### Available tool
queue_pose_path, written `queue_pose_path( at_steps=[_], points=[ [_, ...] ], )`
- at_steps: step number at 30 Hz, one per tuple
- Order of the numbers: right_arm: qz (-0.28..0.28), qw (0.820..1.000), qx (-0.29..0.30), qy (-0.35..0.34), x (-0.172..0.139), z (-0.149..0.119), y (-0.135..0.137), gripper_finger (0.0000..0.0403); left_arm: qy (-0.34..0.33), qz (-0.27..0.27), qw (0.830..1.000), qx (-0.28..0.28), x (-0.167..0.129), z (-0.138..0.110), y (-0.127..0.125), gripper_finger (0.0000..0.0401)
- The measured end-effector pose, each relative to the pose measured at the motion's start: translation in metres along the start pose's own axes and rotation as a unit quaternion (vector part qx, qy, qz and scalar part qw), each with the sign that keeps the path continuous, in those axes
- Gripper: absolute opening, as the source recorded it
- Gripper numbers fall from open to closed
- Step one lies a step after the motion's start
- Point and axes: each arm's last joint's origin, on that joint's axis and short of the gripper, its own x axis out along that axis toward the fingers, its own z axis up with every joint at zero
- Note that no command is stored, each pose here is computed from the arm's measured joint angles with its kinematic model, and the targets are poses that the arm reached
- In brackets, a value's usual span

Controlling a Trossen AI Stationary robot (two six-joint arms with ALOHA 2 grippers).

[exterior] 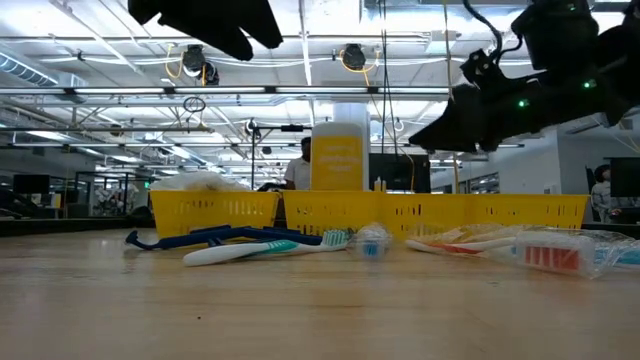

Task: Pick & Place Travel size toiletries
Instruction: Put the blue razor into the middle right yellow bin

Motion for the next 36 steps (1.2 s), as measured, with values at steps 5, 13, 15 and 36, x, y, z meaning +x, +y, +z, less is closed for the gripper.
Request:
queue_pose_path(
  at_steps=[5,13,15,36],
  points=[
    [0.082,0.996,0.028,-0.037,-0.003,0.009,0.008,0.0251,0.012,0.001,1.0,-0.006,0.005,0.003,0.002,0.0203],
    [0.305,0.944,0.084,-0.09,-0.011,0.024,0.02,0.0263,0.029,-0.009,1.0,-0.006,0.005,0.001,0.001,0.0202],
    [0.322,0.937,0.098,-0.093,-0.012,0.026,0.021,0.0258,0.048,-0.02,0.999,-0.006,0.005,0.0,0.001,0.0202],
    [0.34,0.93,0.108,-0.088,-0.014,0.026,0.023,0.0246,0.225,0.024,0.974,-0.027,0.059,-0.102,0.048,0.0202]
  ],
)
